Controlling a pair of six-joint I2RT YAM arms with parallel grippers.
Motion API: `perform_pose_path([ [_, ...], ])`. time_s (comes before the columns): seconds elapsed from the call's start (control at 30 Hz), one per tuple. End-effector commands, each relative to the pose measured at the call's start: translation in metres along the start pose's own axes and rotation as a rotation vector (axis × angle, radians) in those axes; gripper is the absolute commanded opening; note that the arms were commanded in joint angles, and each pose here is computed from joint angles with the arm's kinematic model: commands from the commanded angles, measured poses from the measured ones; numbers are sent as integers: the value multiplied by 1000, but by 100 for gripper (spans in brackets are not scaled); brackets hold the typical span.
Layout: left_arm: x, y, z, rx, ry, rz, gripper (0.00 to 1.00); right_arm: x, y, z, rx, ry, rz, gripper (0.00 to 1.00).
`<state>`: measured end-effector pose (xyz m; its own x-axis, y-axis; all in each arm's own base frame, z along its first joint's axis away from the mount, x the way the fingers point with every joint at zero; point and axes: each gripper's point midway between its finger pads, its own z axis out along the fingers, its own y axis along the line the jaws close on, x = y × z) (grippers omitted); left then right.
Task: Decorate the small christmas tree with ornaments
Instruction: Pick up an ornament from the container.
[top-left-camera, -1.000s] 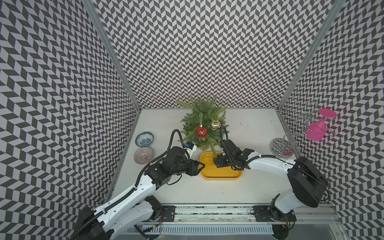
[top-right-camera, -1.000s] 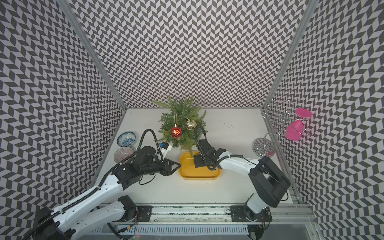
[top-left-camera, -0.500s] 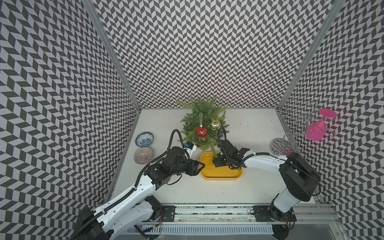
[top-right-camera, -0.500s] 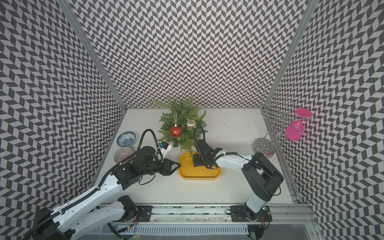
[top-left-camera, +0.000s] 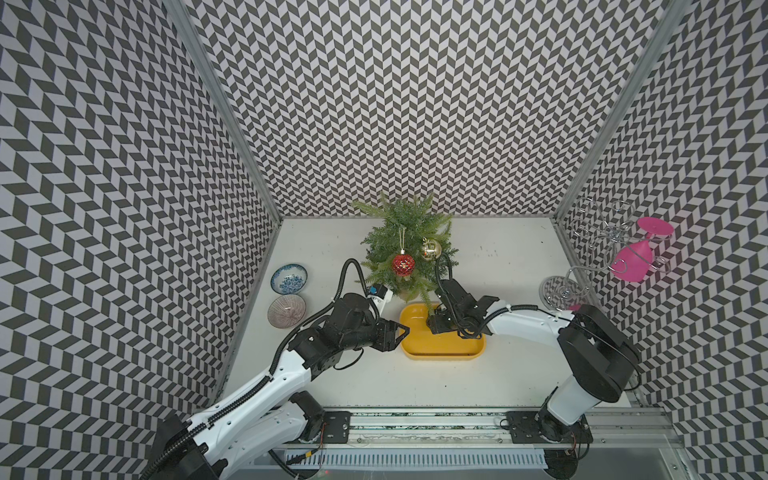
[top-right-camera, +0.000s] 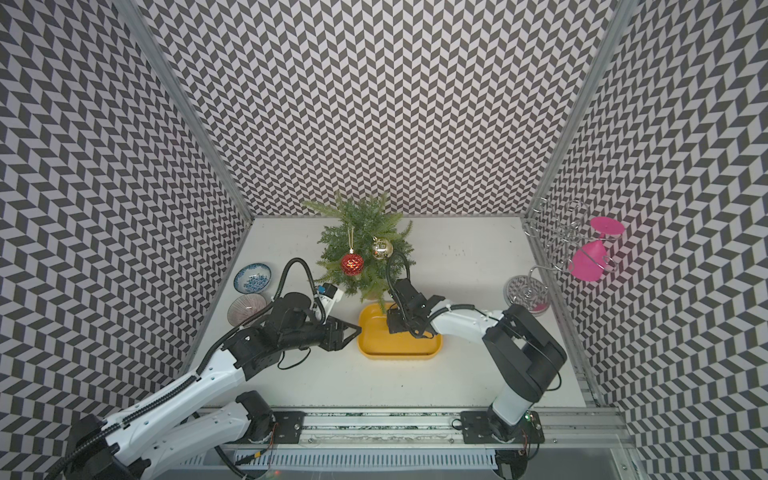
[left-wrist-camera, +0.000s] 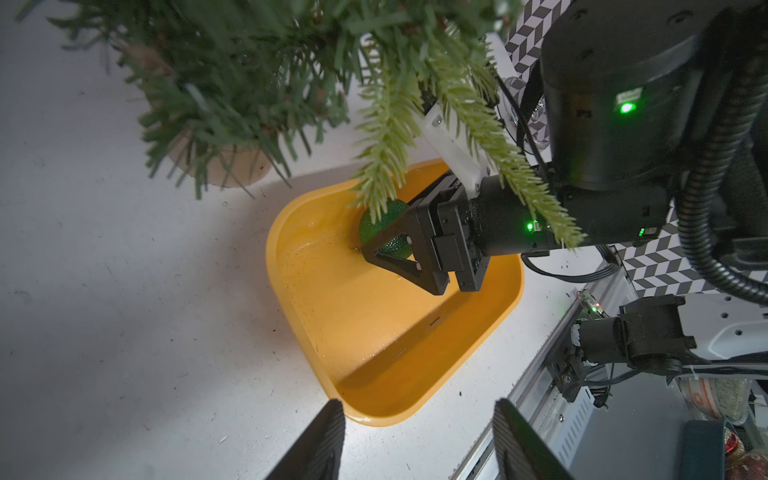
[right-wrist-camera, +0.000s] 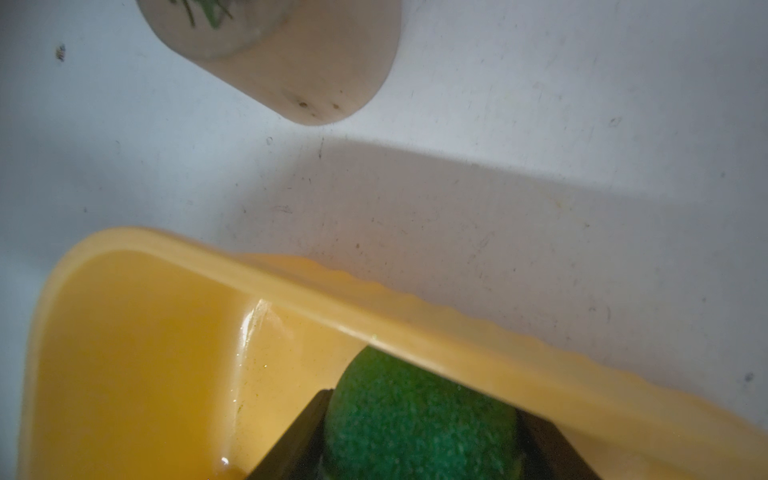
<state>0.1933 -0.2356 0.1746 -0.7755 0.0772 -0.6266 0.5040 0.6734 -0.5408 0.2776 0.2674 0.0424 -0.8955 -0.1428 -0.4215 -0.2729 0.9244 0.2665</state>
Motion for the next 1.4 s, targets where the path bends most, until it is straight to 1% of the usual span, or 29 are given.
perform_pose_path([
  [0.0, -15, -9, -8, 8, -45, 20, 59, -14, 4, -16, -19, -63, 1, 61],
  [0.2, -24, -13, -13, 14, -74, 28, 59, -13, 4, -43, -40, -98, 15, 61],
  [0.33, -29, -17, -16, 23, -99, 34, 59, -15, 3, -64, -58, -143, 28, 61],
  [0.53, -37, -23, -21, 42, -130, 41, 59, -17, 1, -88, -56, -179, 24, 61],
  [0.67, -46, -31, -31, 61, -171, 55, 59, -23, 4, -111, -79, -222, 20, 61],
  [0.8, -54, -39, -44, 85, -225, 59, 59, -34, 10, -142, -108, -284, 3, 61],
  [1.07, -69, -47, -74, 103, -330, 52, 57, -67, 39, -211, -220, -423, -51, 61],
  [1.37, -102, -50, -112, 89, -455, 49, 52, -103, 79, -264, -313, -497, -139, 60],
])
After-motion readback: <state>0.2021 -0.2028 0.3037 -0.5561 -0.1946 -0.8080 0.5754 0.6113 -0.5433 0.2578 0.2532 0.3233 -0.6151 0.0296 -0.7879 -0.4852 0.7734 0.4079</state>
